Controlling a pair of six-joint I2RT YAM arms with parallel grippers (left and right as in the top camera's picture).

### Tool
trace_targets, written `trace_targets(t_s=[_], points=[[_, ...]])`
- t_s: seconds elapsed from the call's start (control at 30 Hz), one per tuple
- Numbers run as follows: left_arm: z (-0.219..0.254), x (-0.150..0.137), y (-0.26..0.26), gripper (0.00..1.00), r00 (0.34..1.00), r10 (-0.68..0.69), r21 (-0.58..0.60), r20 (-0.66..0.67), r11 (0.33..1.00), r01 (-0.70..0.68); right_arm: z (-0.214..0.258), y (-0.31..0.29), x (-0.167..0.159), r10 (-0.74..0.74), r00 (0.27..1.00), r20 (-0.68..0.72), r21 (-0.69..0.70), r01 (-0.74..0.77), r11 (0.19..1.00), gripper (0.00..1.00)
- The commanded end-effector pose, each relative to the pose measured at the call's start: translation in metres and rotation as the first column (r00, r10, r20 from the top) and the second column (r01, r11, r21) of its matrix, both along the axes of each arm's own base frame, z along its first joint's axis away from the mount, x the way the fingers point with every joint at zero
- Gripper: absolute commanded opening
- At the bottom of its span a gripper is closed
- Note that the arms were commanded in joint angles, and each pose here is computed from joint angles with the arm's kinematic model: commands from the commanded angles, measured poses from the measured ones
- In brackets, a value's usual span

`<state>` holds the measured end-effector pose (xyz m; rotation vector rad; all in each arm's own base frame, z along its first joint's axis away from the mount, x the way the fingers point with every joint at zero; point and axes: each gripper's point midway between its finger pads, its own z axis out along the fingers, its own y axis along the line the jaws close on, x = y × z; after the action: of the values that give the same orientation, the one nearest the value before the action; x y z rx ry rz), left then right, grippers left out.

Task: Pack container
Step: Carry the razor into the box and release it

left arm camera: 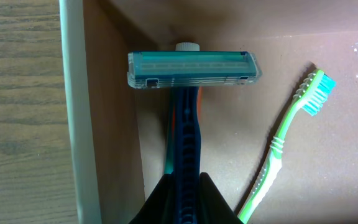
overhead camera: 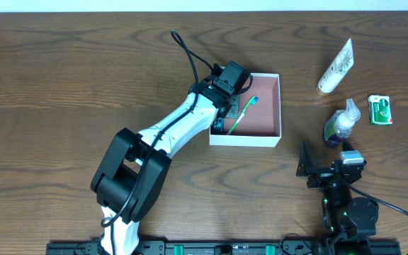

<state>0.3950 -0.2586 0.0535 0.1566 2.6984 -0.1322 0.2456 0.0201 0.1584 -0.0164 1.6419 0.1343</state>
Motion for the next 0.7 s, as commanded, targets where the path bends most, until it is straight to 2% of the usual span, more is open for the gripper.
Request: trace_targets(t_s=[0.0,0.2,0.23,0.67], points=[[-0.0025,0.0032,0.0059,0.12,1.0,0.02,0.021,0.006,1.0,-0.02,-0.0011,-0.0005,-0.0001,-0.002,1.0,-0.001,-0.012,0.002,1.0,0.99],[-0.0025,0.0032,0.0059,0.13,1.0,0.02,0.021,0.006,1.0,-0.02,-0.0011,-0.0005,-0.0001,-0.002,1.0,-0.001,-0.012,0.002,1.0,0.99],[-0.0025,0.0031,0.0059,0.17,1.0,0.02,0.02,0.006,1.0,-0.02,-0.0011,-0.0005,-0.0001,-0.002,1.0,-0.001,-0.012,0.002,1.0,0.99],[0.0016,0.0063,0.0029,0.17,1.0,0.018,0.005,0.022,1.0,-0.019,-0.0011,-0.0005,-0.0001,-0.002,1.0,-0.001,-0.013,0.002,1.0,0.99]])
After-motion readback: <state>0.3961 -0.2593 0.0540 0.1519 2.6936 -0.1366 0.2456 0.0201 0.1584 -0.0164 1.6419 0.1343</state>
